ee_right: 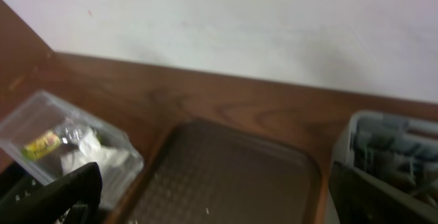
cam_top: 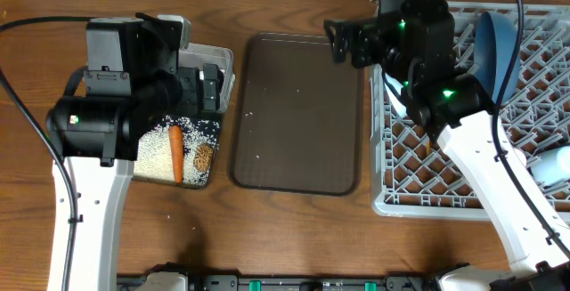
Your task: Sort waste into correct bins and load items into the dishwasher rack
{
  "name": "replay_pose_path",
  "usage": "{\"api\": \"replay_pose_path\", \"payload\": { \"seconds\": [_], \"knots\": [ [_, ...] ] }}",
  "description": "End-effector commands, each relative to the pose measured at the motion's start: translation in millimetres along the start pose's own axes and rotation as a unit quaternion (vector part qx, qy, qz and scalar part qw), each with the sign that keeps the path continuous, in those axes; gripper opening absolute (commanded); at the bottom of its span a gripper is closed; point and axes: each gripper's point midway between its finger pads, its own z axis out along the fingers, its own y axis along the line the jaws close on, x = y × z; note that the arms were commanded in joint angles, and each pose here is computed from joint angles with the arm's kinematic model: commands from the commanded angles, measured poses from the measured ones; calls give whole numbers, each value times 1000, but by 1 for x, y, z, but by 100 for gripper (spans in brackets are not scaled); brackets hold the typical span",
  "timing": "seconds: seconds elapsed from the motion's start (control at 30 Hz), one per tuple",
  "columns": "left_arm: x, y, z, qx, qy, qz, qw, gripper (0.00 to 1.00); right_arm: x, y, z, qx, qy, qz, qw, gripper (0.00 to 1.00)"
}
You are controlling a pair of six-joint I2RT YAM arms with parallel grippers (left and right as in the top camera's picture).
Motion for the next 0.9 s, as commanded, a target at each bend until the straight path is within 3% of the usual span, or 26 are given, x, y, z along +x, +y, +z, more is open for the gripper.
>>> {"api": "replay_pose_path", "payload": {
  "seconds": [0.0, 0.23, 0.53, 0.77, 0.87],
  "knots": [
    [-3, -3, -3, 6, -5, -3, 1000, 98, -7, 4, -18, 2, -4, -33, 999, 99],
    [-3, -3, -3, 7, -5, -3, 1000, 98, 12, 6, -60, 4, 43, -46, 998, 99],
    [-3, -3, -3, 7, -5, -3, 1000, 98, 37, 29, -93, -61, 98, -35, 993, 99],
    [-3, -3, -3, 7, -5, -3, 1000, 98, 7, 19, -140, -47, 30, -38, 998, 99],
    [-3, -3, -3, 6, -5, -3, 1000, 98, -6, 18, -170, -42, -10, -82, 996, 99]
  ]
}}
